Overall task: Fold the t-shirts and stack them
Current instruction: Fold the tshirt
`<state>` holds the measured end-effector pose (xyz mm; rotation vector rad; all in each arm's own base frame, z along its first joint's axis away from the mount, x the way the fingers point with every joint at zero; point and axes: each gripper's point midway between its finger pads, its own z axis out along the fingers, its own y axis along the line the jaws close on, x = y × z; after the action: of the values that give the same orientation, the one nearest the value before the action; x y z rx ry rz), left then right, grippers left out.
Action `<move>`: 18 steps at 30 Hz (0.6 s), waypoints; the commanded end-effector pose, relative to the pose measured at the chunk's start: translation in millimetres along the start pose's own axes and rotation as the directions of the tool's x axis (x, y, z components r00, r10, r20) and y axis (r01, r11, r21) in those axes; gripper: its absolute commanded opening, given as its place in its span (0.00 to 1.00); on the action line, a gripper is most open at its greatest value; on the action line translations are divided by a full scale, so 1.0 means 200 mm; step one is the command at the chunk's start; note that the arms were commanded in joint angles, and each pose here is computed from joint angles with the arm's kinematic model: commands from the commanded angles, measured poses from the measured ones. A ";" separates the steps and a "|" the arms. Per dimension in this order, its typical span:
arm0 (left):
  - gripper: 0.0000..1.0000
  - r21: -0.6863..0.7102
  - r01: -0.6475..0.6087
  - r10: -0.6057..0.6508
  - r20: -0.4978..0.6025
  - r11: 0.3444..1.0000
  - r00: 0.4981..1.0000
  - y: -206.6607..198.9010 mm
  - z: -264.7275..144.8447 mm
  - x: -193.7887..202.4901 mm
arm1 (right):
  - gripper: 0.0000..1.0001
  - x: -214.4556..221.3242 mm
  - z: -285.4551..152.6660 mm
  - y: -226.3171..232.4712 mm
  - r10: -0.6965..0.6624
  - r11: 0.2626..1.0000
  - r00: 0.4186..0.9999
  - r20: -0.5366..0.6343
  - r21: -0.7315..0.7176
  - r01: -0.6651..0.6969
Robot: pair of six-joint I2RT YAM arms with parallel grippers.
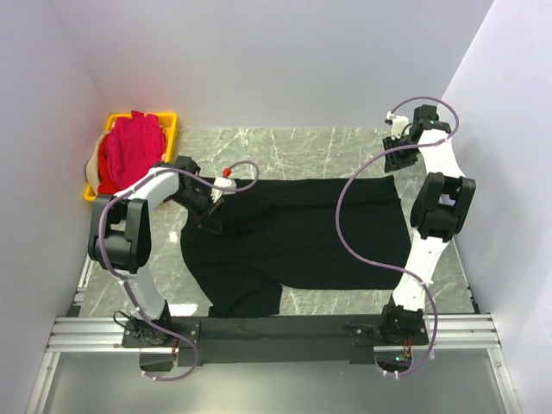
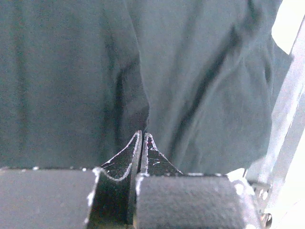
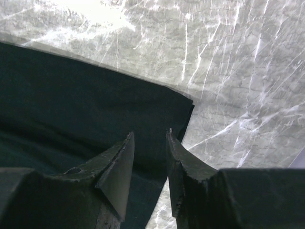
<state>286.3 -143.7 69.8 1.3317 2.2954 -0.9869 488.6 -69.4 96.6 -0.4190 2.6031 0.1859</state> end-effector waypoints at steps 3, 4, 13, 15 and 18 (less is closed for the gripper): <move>0.01 0.035 -0.119 0.120 -0.037 0.992 0.992 -0.03 -0.03 0.05 | 0.38 0.01 -0.08 0.00 -0.020 1.000 1.000 -0.005 0.008 0.020; 0.01 0.039 -0.118 0.119 -0.036 0.992 0.992 -0.03 -0.03 0.04 | 0.38 0.02 -0.07 0.01 -0.019 1.000 1.000 -0.009 0.002 0.019; 0.01 0.164 -0.040 0.022 0.109 0.986 0.994 -0.11 -0.19 -0.18 | 0.33 0.10 0.00 0.04 -0.025 0.999 0.998 -0.063 -0.028 0.023; 0.01 0.180 -0.031 0.014 0.093 0.983 0.996 -0.11 -0.17 -0.14 | 0.32 0.12 0.02 0.03 -0.026 0.999 0.996 -0.082 -0.029 0.024; 0.01 0.201 -0.017 0.004 0.066 0.980 0.998 -0.12 -0.15 -0.07 | 0.33 0.16 0.05 0.02 -0.023 1.000 0.994 -0.107 -0.021 0.021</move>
<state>294.8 -136.6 107.5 1.3570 2.1966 -1.1486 470.8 -68.9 83.0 -0.4610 2.6681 0.2013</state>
